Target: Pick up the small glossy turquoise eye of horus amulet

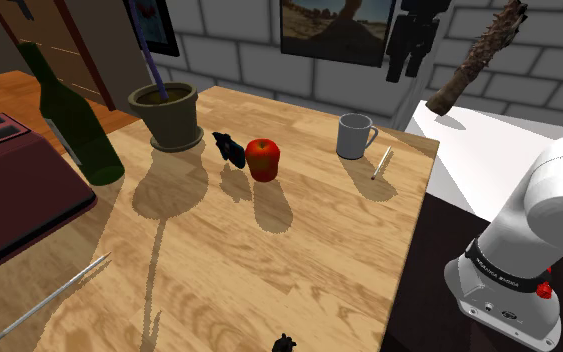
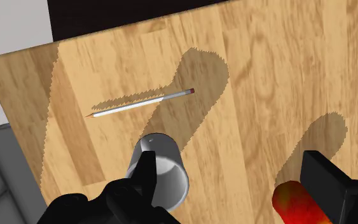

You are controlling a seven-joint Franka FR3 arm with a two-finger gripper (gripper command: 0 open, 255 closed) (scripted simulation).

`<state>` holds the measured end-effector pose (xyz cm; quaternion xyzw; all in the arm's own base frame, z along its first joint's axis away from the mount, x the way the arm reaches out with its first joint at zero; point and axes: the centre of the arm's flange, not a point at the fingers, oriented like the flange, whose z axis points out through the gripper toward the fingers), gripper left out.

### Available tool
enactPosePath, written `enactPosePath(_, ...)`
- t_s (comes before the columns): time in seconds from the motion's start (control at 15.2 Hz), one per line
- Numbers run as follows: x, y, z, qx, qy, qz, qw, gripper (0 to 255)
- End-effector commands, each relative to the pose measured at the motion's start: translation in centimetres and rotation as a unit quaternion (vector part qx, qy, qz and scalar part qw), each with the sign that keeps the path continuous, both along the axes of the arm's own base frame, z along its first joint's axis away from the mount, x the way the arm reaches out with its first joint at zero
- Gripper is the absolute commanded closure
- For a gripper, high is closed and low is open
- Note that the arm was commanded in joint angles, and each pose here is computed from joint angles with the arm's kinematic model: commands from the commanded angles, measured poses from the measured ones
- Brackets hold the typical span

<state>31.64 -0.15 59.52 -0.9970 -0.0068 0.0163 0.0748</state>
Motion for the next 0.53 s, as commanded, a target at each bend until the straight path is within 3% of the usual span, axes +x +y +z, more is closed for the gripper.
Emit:
enactPosePath(0.0, 0.0, 0.0, 0.0, 0.0, 0.0, 0.0, 1.0, 0)
enactPosePath(0.46, 7.3, 5.5, -2.8, -0.02, -0.002, 0.013, 0.9997, 0)
